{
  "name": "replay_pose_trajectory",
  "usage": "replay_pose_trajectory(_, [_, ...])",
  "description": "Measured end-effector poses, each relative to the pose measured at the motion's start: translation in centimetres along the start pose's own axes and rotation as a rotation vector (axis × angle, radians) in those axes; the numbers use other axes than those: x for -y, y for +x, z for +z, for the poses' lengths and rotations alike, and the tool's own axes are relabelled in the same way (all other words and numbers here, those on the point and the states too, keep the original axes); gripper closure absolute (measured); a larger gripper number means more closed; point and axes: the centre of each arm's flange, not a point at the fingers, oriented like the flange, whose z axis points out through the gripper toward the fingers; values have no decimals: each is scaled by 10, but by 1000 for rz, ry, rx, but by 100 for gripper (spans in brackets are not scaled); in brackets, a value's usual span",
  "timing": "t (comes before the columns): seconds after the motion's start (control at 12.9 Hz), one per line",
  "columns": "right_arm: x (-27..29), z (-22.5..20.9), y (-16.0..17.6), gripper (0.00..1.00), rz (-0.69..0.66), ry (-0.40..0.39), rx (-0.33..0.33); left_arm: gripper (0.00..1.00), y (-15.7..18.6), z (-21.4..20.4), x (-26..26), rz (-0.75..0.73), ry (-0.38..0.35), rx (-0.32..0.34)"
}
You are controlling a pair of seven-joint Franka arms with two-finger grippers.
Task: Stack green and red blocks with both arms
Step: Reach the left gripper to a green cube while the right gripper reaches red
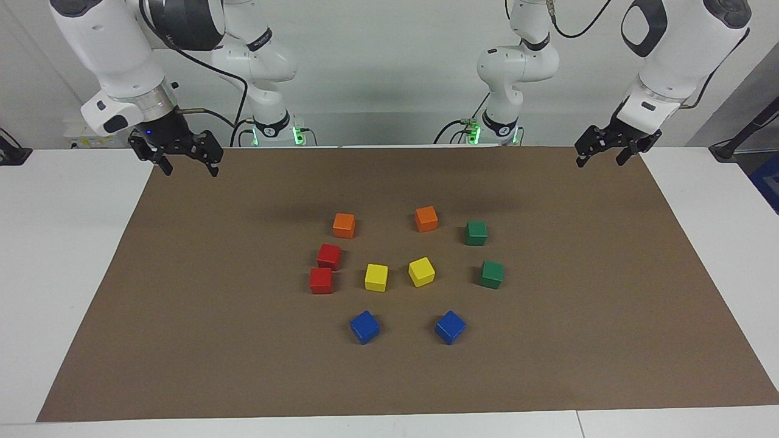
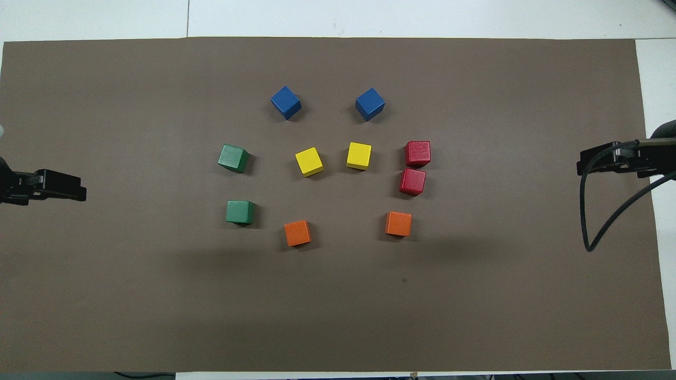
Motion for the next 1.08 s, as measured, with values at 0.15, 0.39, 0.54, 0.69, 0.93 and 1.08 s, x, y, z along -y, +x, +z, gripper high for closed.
replay_pose_trajectory(0.15, [0, 0, 0, 0, 0, 0, 0, 0, 0, 0, 0, 1, 0, 0])
replay_pose_trajectory(0.39, [0, 0, 0, 0, 0, 0, 0, 0, 0, 0, 0, 2, 0, 0])
replay_pose_trajectory(0.54, [1, 0, 0, 0, -2, 0, 0, 0, 0, 0, 0, 6, 0, 1])
replay_pose_trajectory(0.69, [17, 1, -1, 0, 12, 1, 0, 0, -1, 6, -2, 15, 0, 11])
replay_pose_trajectory(0.93, [89, 7, -6, 0, 76, 7, -29, 0, 2, 24, -40, 81, 3, -6])
replay_pose_trajectory(1.08, [138, 19, -11, 0, 122, 16, -46, 0, 3, 48, -80, 139, -7, -16])
